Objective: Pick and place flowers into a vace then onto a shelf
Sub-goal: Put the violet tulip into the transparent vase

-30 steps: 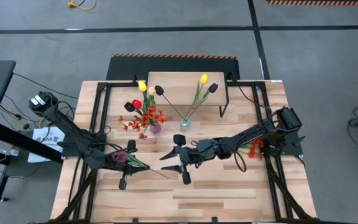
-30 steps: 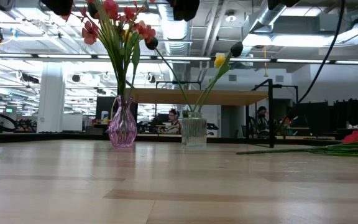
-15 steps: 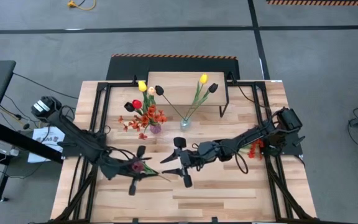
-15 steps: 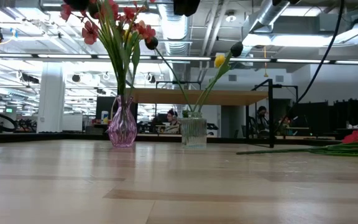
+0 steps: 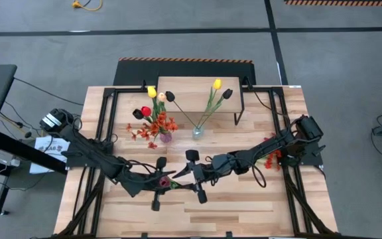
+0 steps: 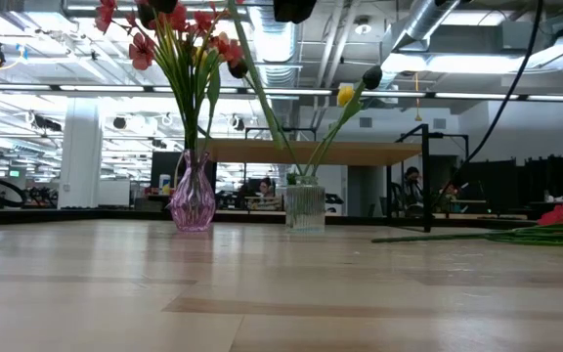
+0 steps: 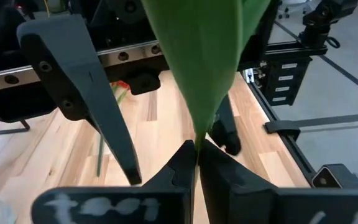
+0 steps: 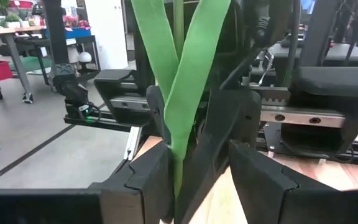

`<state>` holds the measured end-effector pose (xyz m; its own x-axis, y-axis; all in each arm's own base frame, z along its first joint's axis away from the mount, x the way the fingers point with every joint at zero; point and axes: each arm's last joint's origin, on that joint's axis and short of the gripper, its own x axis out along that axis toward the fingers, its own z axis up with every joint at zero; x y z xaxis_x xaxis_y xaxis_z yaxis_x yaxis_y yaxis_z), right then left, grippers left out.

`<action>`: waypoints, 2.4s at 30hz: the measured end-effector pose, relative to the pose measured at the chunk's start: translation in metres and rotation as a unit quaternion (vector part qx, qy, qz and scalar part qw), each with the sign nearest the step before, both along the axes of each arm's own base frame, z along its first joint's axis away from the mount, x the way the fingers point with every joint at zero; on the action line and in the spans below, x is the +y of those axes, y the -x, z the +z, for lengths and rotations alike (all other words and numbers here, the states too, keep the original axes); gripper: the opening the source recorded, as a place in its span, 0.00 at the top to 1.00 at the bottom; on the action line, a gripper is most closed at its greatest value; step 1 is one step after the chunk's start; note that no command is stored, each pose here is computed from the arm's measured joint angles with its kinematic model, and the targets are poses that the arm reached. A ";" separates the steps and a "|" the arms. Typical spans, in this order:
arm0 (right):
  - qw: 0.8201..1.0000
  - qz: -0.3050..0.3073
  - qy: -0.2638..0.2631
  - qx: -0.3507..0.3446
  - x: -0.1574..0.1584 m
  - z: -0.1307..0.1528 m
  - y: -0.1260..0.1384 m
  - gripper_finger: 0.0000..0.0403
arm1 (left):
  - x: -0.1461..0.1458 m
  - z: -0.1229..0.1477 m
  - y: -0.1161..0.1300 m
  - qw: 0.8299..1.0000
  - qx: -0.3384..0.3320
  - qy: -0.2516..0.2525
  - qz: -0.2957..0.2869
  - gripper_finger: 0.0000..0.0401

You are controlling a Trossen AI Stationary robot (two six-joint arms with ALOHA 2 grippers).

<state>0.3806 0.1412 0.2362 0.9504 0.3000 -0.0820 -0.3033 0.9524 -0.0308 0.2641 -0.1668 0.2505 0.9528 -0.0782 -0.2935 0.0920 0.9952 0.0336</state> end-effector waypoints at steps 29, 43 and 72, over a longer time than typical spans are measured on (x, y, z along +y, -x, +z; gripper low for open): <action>0.998 -0.054 0.033 -0.001 0.001 0.000 0.001 1.00 | 0.003 0.004 0.007 1.000 0.008 -0.013 0.018 0.88; 0.998 -0.048 0.041 -0.004 0.005 0.018 0.014 1.00 | -0.006 0.012 0.053 0.998 -0.023 -0.031 0.043 0.89; 0.952 -0.107 -0.061 -0.281 -0.060 -0.003 0.149 1.00 | 0.018 0.009 0.115 0.992 -0.114 0.032 0.039 0.89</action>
